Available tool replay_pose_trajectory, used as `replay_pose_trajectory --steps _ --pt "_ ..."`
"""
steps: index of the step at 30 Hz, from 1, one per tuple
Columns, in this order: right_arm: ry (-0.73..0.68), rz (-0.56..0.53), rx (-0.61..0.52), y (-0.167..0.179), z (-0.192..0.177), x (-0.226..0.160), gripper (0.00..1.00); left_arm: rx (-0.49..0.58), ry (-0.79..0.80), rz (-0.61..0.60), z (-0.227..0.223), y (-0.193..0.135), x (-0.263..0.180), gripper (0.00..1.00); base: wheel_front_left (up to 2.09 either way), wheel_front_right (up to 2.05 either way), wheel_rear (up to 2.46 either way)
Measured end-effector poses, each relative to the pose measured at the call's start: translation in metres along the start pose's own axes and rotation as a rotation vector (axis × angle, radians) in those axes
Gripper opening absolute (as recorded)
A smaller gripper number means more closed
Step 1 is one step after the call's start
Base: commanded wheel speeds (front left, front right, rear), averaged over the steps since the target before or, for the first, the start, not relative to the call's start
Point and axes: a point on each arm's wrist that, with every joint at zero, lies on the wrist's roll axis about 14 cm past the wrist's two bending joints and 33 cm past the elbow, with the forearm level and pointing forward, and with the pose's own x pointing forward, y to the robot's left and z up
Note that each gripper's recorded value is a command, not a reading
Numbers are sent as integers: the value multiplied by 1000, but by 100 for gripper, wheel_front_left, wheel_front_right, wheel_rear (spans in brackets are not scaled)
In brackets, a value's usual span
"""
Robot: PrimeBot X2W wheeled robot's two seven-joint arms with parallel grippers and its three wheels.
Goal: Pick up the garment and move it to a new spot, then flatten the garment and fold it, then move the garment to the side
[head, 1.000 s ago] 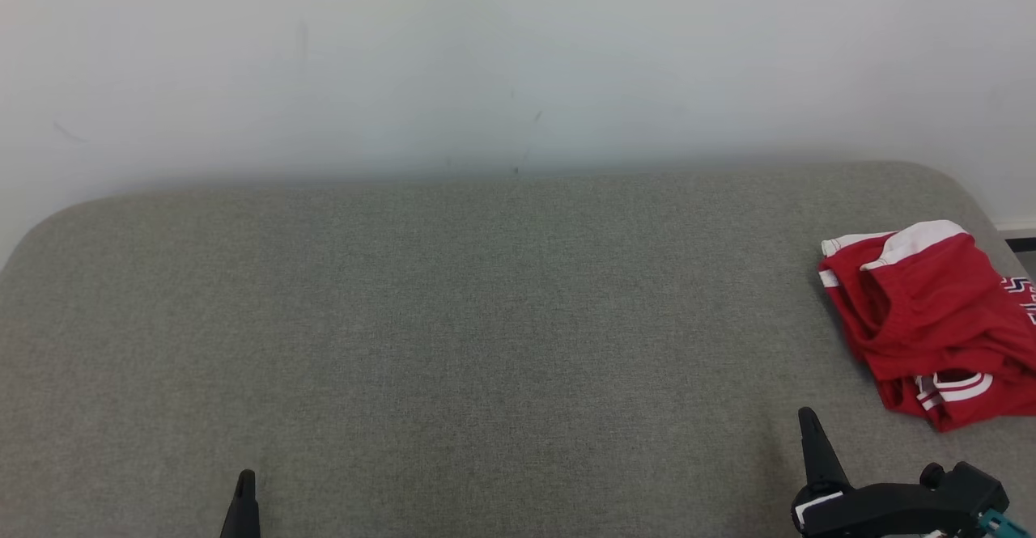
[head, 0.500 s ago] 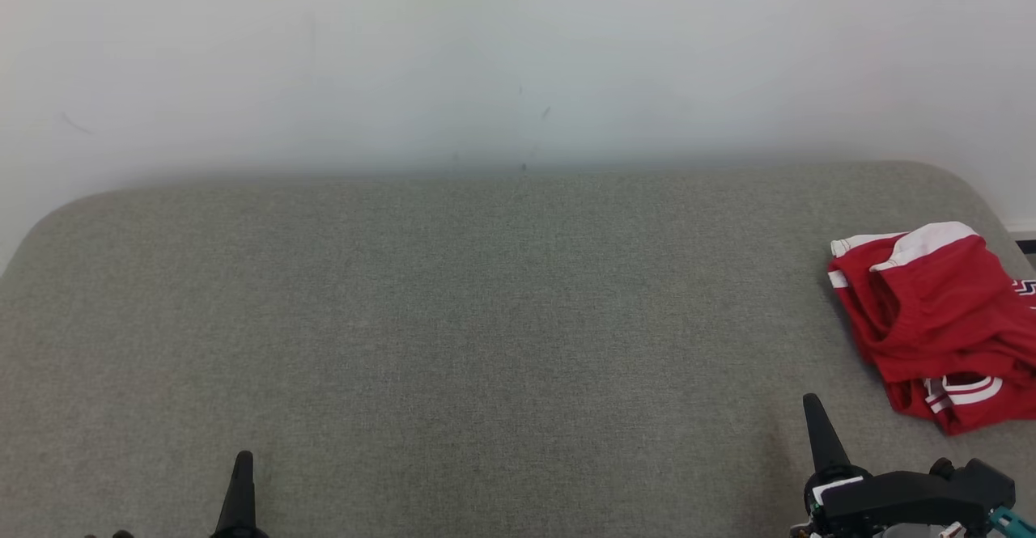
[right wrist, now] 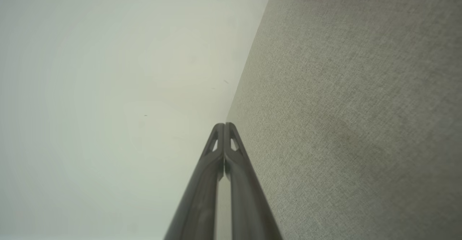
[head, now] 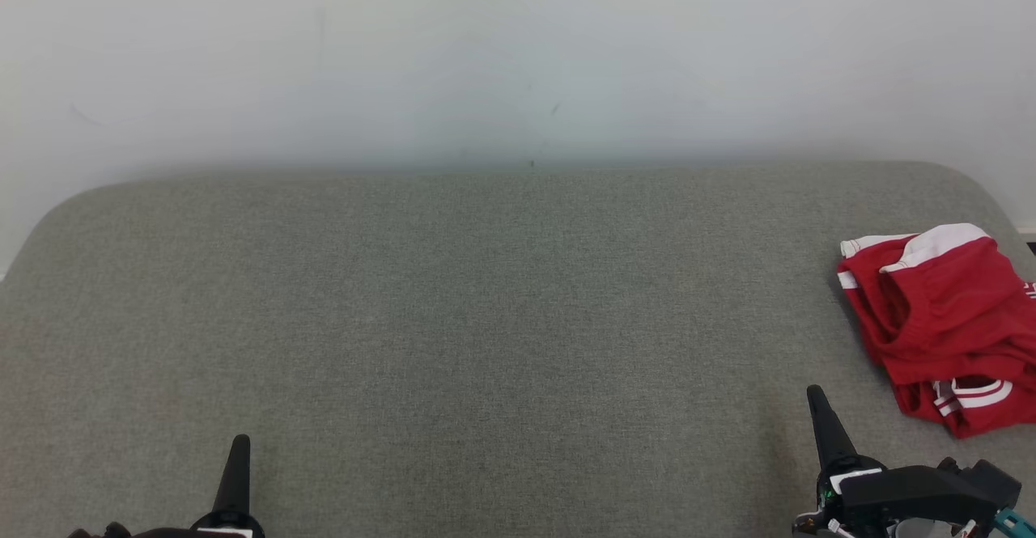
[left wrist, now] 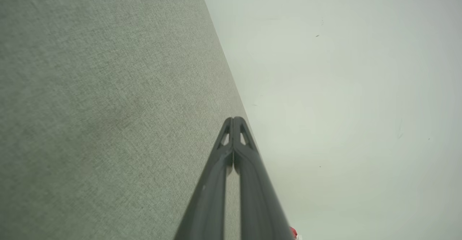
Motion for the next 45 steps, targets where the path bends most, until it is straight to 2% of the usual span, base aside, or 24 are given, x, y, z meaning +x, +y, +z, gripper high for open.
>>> replay_pose_trajectory --steps 29,45 --pt "27 62 235 19 -2 11 0 -230 -16 -51 13 -13 3 0 0 0 0" --pt "37 84 318 25 -2 15 0 -303 -21 -82 19 -20 5 0 0 0 0"
